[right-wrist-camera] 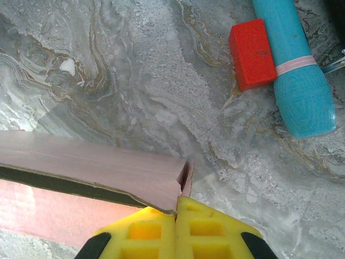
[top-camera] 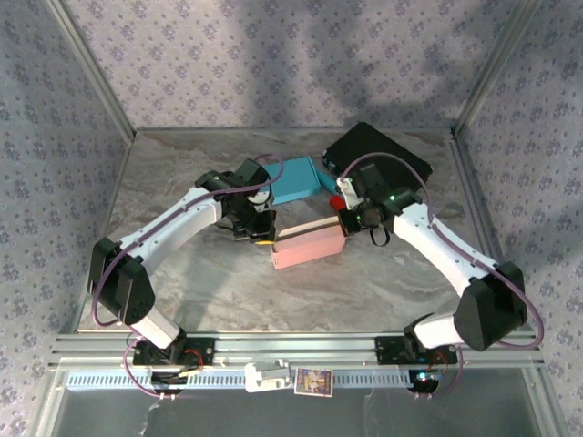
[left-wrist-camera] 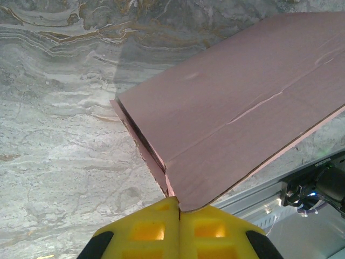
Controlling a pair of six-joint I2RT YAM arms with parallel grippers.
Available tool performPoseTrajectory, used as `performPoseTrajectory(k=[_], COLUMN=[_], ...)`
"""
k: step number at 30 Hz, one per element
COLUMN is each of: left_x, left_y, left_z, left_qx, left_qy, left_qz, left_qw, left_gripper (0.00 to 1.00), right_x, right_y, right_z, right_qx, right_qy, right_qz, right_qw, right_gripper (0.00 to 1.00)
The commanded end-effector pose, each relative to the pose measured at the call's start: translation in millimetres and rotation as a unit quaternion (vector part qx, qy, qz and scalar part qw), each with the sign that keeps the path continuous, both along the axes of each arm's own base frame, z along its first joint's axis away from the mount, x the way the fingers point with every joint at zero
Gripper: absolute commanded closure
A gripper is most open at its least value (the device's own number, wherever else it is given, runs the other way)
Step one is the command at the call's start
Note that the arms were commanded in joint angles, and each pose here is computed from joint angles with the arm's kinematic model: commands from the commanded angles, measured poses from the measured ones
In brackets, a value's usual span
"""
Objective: Fold the paper box
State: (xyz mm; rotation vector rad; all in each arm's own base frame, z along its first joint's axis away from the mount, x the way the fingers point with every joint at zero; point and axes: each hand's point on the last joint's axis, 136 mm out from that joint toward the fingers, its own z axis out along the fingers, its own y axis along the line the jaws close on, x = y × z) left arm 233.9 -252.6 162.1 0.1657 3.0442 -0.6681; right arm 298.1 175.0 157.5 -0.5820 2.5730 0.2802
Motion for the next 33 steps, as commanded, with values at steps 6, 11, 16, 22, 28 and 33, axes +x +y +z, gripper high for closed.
performPoseTrajectory(k=[6,11,16,22,28,33], left_x=[0.3,11.6,18.9,13.7,17.2,8.5], left_y=[7.0,9.6,21.0,-29.3,-59.1,-70.8], left_z=[2.1,37.7,60.2,77.0,49.0,29.7], left_qx=[0.022,0.003,0.009,-0.026,0.02,-0.014], left_qy=[-0.005,-0.072,-0.155,-0.313,-0.386,-0.344], left_qz=[0.009,0.016,-0.012,-0.257,-0.435,-0.522], left_qw=[1.0,0.997,0.988,0.914,0.813,0.78], left_gripper=[0.91,0.69,0.59,0.52,0.38,0.36], right_x=[-22.7,-21.7,-22.3,-23.6,-23.1,-22.6], right_y=[-7.4,-9.6,-8.3,-7.1,-6.9,-7.6], right_z=[-29.6,-29.7,-26.0,-25.3,-25.4,-25.1], right_qx=[-0.014,-0.017,-0.008,-0.004,-0.003,-0.002], right_qy=[-0.007,-0.023,-0.029,-0.029,-0.026,-0.023], right_qz=[-0.027,-0.036,-0.032,-0.031,-0.031,-0.031], right_qw=[1.0,0.999,0.999,0.999,0.999,0.999], right_gripper=[1.0,1.0,1.0,1.0,1.0,1.0])
